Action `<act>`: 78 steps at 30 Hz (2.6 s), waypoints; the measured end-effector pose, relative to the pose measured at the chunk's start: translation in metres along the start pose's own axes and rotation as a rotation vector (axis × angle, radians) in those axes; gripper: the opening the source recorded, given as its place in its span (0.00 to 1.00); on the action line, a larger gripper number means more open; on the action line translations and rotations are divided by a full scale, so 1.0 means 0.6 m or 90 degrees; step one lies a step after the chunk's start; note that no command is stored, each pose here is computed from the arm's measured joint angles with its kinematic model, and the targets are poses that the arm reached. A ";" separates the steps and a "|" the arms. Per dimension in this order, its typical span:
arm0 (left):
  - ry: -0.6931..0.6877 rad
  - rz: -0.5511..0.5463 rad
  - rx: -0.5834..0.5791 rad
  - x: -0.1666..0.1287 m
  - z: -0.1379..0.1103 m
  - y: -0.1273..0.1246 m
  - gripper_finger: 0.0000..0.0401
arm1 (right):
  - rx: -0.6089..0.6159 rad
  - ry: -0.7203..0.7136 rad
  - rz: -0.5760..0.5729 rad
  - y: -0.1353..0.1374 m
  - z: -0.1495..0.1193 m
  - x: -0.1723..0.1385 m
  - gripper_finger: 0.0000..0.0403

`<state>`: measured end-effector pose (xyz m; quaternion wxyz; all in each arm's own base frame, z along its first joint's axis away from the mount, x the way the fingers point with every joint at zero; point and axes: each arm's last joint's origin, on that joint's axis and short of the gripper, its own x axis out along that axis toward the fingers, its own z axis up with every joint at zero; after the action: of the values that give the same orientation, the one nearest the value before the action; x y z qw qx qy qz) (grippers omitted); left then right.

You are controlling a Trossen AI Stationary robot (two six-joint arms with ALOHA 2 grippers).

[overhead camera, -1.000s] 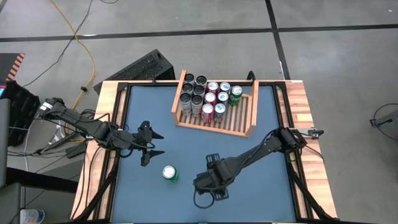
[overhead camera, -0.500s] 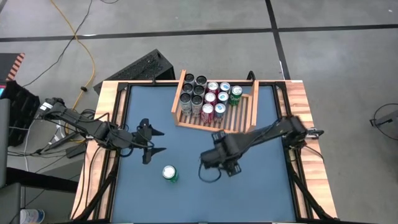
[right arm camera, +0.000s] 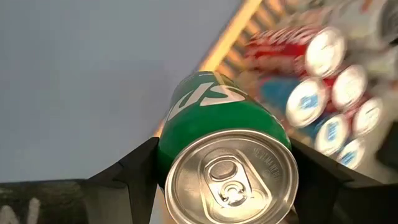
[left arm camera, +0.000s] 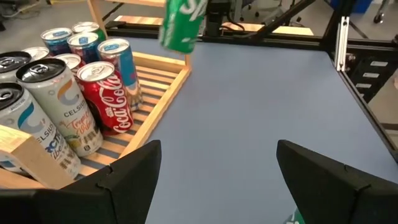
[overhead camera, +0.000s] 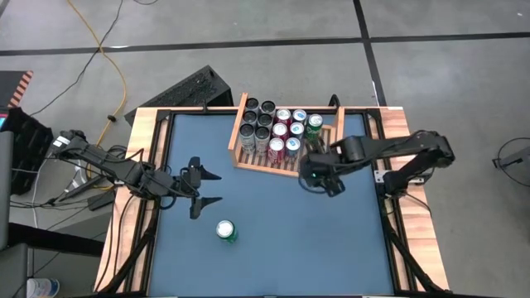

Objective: Place canned beverage on shelf
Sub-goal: Put the green soda can on the shelf aligned with the other green soda can

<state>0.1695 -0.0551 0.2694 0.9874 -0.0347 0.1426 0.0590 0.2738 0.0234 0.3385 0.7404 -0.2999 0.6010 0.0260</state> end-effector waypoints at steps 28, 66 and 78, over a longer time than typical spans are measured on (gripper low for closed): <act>0.002 0.052 0.006 0.009 0.003 0.024 0.76 | -0.120 0.079 0.049 -0.108 -0.105 0.144 0.70; 0.003 0.057 0.006 0.012 0.004 0.031 0.76 | -0.150 0.054 0.166 -0.161 -0.116 0.235 0.70; 0.004 0.067 0.004 0.014 0.005 0.037 0.76 | -0.162 0.068 0.152 -0.179 -0.127 0.227 0.70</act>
<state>0.1754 -0.0321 0.2687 0.9826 -0.0239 0.1474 0.1104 0.2876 -0.1449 0.2525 0.6551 -0.3187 0.6626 0.1738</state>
